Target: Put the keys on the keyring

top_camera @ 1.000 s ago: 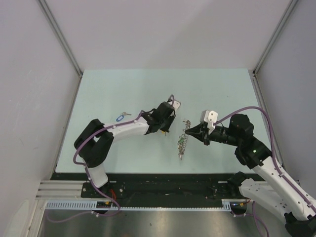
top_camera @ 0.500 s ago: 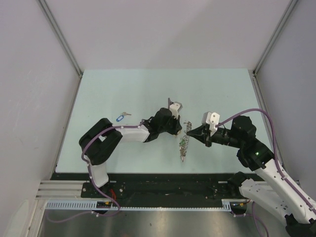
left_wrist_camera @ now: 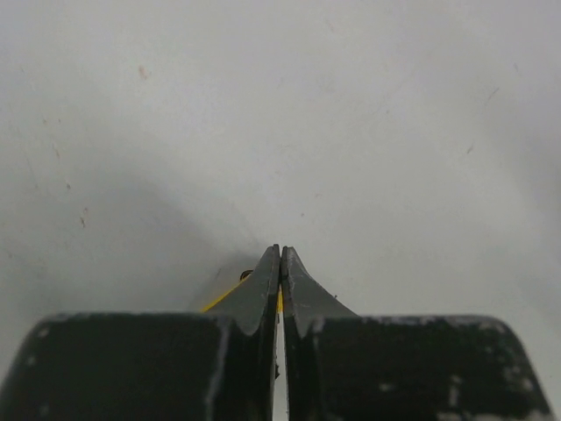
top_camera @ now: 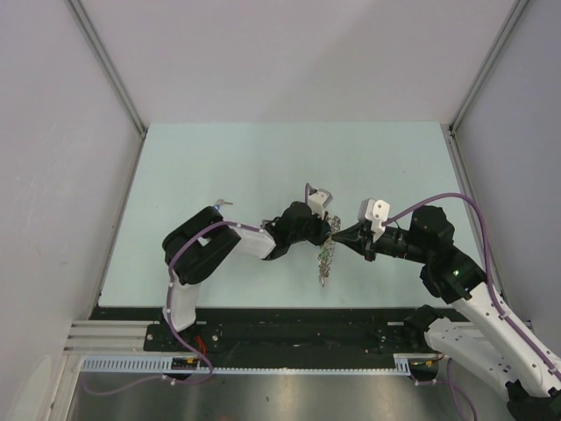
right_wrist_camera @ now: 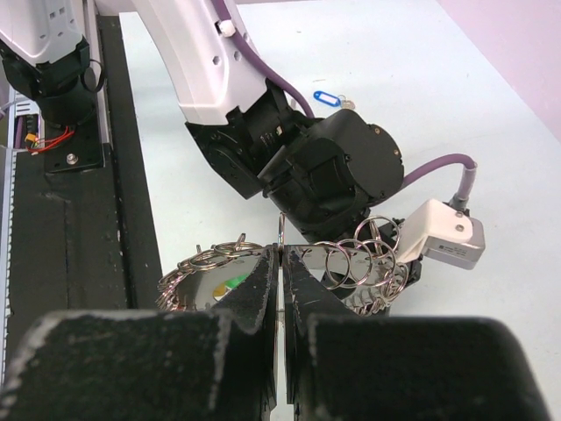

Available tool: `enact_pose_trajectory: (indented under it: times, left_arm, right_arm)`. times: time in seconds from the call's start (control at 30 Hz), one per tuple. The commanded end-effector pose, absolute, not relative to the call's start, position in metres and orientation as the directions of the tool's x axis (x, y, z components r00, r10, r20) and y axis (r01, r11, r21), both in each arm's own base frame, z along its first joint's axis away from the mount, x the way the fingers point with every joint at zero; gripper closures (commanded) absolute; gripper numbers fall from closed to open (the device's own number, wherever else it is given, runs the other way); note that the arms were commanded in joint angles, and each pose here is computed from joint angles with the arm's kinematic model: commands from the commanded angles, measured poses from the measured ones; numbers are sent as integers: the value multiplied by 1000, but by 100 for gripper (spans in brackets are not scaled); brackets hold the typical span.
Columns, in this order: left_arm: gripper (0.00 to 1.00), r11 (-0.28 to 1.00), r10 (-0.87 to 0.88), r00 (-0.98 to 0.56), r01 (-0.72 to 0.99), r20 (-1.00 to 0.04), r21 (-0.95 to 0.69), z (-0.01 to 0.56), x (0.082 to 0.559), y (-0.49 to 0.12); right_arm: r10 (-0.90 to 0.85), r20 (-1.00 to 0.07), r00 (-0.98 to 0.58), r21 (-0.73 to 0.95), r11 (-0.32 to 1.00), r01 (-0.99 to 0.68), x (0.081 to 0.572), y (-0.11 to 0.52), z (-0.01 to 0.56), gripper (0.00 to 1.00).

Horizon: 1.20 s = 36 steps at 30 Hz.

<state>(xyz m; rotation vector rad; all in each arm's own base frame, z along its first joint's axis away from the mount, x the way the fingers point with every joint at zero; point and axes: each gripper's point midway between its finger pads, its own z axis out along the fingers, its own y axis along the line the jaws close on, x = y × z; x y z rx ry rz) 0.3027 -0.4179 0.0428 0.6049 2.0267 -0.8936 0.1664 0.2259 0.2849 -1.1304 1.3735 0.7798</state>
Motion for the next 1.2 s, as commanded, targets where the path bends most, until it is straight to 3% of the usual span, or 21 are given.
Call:
enact_pose_trajectory:
  times: [0.0,0.13,0.33,0.7,1.0,1.17]
  left_arm:
    - [93,619,44,-553,669,-832,-412,42,301,-421]
    - [83,616,29,-563,661,-826,-428,43,297,-418]
    - [56,617,-17,-535,659,-845,-430,61,295,-405]
    - [29,654,-141,-368,662,-919,-366,155,302,-345]
    - [26,656,-16,-177,741,-984,-144,230,284,-299]
    - [26,540,26,-32,842,-999,-13,287,254,-297]
  right_arm:
    - [-150,-978,142,-185,329,-926,169,227,299,100]
    - [-149,-978,143,-185,328,-926,168,227,299,100]
    - [-149,-978,145,-187,332,-924,168,226,300,100]
    - [-142,-979,150,-190,340,-921,169,225,302,100]
    - [-137,-979,152,-190,340,-921,173,228,304,100]
    - [-125,-979,159,-192,322,-927,172,231,307,100]
